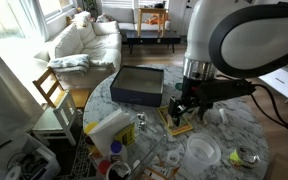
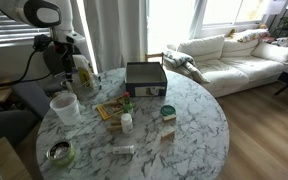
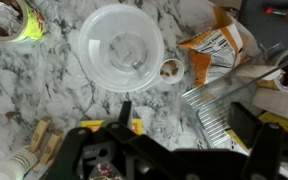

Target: Move the clear cup to the left then put the glasses inside the cup and put the cup inside the clear container

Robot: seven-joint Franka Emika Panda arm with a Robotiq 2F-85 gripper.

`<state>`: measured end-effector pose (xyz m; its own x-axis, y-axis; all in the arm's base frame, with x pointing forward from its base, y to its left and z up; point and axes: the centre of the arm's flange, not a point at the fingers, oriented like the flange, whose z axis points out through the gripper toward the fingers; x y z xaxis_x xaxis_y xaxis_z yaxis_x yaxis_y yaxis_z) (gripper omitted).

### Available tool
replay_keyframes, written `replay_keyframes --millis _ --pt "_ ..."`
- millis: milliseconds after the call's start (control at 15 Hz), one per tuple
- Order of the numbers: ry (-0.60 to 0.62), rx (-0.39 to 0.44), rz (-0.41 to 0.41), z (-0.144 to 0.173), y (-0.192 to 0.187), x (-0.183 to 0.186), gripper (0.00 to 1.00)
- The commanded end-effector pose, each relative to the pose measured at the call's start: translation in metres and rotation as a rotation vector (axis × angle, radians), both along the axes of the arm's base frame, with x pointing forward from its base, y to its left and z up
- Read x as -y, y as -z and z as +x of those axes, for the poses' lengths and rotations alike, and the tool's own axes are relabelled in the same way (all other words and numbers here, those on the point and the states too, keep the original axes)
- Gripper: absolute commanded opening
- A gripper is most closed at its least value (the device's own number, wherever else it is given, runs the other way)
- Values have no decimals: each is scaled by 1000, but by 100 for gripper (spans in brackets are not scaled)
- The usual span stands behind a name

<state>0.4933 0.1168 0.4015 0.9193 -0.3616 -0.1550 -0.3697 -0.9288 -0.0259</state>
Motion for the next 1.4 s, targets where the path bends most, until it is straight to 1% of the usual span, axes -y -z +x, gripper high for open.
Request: replay_keyframes --millis 0,133,467,667,733,800,933,1000,1067,1133,1333 --pt "115 -10 0 22 14 -2 100" --pt "216 -10 14 43 23 -3 100" --pt "400 -33 49 99 56 -6 100" --pt "480 -39 63 127 75 -1 87" --pt "508 -31 66 136 79 2 84" --pt "527 -26 83 143 83 5 75" --pt "558 -13 99 155 89 8 69" --pt "573 -3 112 161 88 8 64" --pt "589 2 125 166 88 10 64" --pt "603 3 141 169 90 11 70" --pt "630 -17 172 178 94 8 83"
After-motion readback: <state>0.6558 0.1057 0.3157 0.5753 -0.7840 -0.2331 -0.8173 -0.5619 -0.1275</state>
